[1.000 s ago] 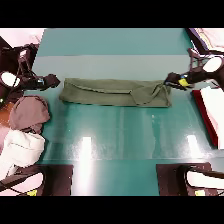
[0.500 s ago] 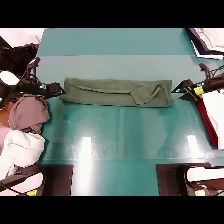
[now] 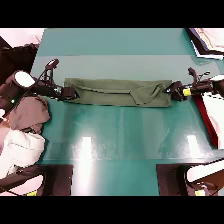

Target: Fold the shirts.

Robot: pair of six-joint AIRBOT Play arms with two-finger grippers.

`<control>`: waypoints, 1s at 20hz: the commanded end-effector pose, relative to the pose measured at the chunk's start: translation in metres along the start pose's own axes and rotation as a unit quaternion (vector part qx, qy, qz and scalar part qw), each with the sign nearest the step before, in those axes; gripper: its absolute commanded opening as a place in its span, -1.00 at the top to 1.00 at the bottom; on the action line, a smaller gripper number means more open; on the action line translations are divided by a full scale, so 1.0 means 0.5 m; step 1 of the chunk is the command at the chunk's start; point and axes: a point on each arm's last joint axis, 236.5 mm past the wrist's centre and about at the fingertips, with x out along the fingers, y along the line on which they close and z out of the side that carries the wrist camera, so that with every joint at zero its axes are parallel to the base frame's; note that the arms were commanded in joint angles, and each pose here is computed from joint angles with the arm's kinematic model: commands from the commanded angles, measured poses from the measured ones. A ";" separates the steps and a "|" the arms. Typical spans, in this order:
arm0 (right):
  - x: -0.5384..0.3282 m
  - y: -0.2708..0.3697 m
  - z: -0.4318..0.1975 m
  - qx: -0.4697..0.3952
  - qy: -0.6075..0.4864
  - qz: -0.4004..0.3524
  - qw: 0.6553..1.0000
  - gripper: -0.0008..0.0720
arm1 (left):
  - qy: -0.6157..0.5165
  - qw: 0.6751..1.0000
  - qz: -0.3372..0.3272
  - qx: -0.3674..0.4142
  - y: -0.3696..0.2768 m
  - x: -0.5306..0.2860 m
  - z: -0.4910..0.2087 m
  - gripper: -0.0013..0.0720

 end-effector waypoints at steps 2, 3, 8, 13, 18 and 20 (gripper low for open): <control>0.037 0.002 0.028 -0.030 -0.023 -0.012 0.999 0.33 | -0.003 1.000 -0.011 0.000 -0.030 0.009 -0.001 -0.20; 0.040 0.005 0.027 -0.039 -0.023 -0.012 0.999 0.77 | -0.003 1.000 -0.013 -0.002 -0.032 0.009 0.000 -0.20; 0.003 0.045 0.023 -0.077 -0.030 -0.008 0.997 0.93 | 0.003 0.998 -0.047 -0.031 -0.061 0.014 -0.003 -0.20; -0.085 0.157 0.008 -0.144 -0.066 -0.003 0.987 0.94 | -0.028 0.992 -0.119 -0.039 -0.127 0.055 0.051 0.80; -0.136 0.298 -0.032 -0.202 -0.039 0.021 0.978 0.94 | -0.021 0.989 -0.142 0.018 -0.243 0.150 0.099 0.90; -0.145 0.379 -0.040 -0.236 -0.037 0.029 0.971 0.94 | -0.004 0.988 -0.153 0.035 -0.287 0.206 0.104 0.90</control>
